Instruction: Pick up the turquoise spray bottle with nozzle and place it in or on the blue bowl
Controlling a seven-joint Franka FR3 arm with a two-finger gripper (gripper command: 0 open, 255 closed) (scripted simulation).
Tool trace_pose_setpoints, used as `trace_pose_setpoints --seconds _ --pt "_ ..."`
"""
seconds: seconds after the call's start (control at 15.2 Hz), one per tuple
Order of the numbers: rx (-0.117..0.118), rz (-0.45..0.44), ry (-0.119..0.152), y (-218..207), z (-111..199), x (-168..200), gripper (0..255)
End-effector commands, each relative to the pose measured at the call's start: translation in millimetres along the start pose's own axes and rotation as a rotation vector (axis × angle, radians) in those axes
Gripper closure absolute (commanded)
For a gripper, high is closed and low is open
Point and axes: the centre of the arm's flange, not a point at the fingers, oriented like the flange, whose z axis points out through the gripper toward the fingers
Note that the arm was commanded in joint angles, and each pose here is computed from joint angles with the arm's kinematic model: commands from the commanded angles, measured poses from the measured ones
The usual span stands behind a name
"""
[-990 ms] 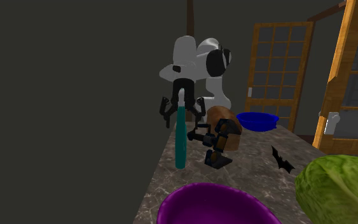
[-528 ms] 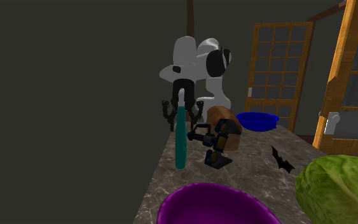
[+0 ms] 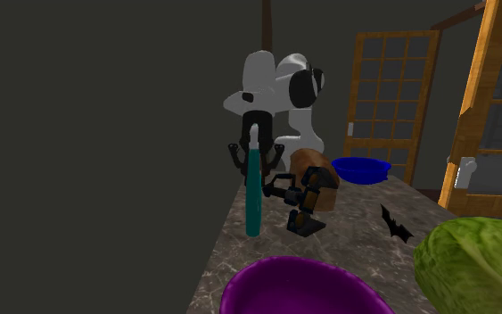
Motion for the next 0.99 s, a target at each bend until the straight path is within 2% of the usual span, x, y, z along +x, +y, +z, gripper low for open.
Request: trace_pose_setpoints --seconds 0.0,0.92 --pt "0.000 0.000 0.000 -0.1 0.2 0.0 255" --pt "0.000 0.000 0.000 -0.8 -64.2 36.4 255"
